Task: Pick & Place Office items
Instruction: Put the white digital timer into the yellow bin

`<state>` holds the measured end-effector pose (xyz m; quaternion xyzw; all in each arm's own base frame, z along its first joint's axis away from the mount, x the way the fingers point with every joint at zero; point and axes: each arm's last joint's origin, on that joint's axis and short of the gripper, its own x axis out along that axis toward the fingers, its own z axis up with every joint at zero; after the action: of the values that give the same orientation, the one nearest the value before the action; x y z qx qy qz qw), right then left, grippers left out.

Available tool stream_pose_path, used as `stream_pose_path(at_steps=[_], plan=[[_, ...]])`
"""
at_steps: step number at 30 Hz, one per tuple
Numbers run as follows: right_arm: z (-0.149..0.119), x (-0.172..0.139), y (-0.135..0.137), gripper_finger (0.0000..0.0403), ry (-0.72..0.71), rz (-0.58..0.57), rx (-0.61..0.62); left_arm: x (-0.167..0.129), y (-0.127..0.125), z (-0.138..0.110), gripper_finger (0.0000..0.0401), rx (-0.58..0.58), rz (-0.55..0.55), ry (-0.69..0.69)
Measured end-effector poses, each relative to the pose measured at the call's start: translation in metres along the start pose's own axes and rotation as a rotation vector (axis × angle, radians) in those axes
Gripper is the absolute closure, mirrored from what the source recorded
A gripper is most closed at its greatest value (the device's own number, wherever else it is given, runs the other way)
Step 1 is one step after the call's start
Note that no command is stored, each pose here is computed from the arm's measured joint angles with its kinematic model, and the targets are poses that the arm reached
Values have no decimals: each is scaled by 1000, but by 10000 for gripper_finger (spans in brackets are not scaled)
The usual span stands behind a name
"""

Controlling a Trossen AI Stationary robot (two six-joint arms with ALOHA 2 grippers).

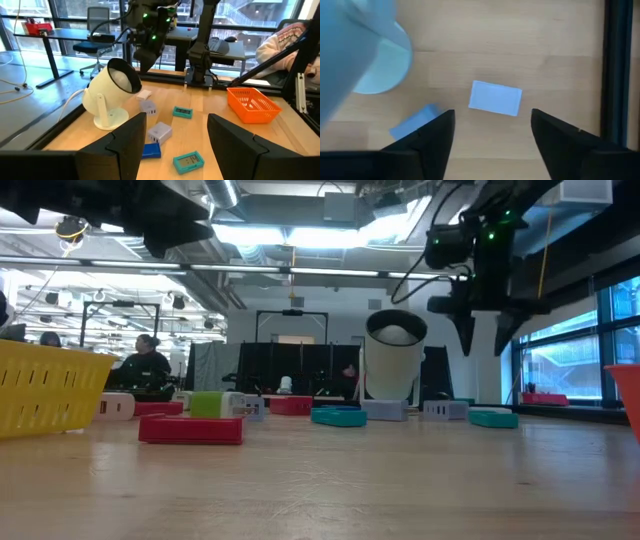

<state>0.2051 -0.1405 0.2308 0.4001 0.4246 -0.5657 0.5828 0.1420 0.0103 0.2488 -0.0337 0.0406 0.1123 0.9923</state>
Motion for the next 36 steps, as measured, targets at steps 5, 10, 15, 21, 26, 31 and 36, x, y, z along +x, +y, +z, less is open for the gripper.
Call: stream_pose_path(at_steps=[5,10,15,21,26,31,36], plan=[[4,17,2,114,36,-55,43,0,0,-1,193,2,-5,8],[9,32,7,123,65,-63,55,0,0,-4,193,16,-3,45],[14,41,7,127,76,-49,76,0,0,-5,193,19,-2,53],[12,54,-1,127,106,-43,95,0,0,-5,193,19,-2,53],[5,67,-7,127,119,-41,102,0,0,-5,193,19,-1,52],[1,77,-11,127,126,-12,107,0,0,-5,193,19,1,52],[1,81,-11,127,122,27,106,0,0,-5,193,19,1,52]])
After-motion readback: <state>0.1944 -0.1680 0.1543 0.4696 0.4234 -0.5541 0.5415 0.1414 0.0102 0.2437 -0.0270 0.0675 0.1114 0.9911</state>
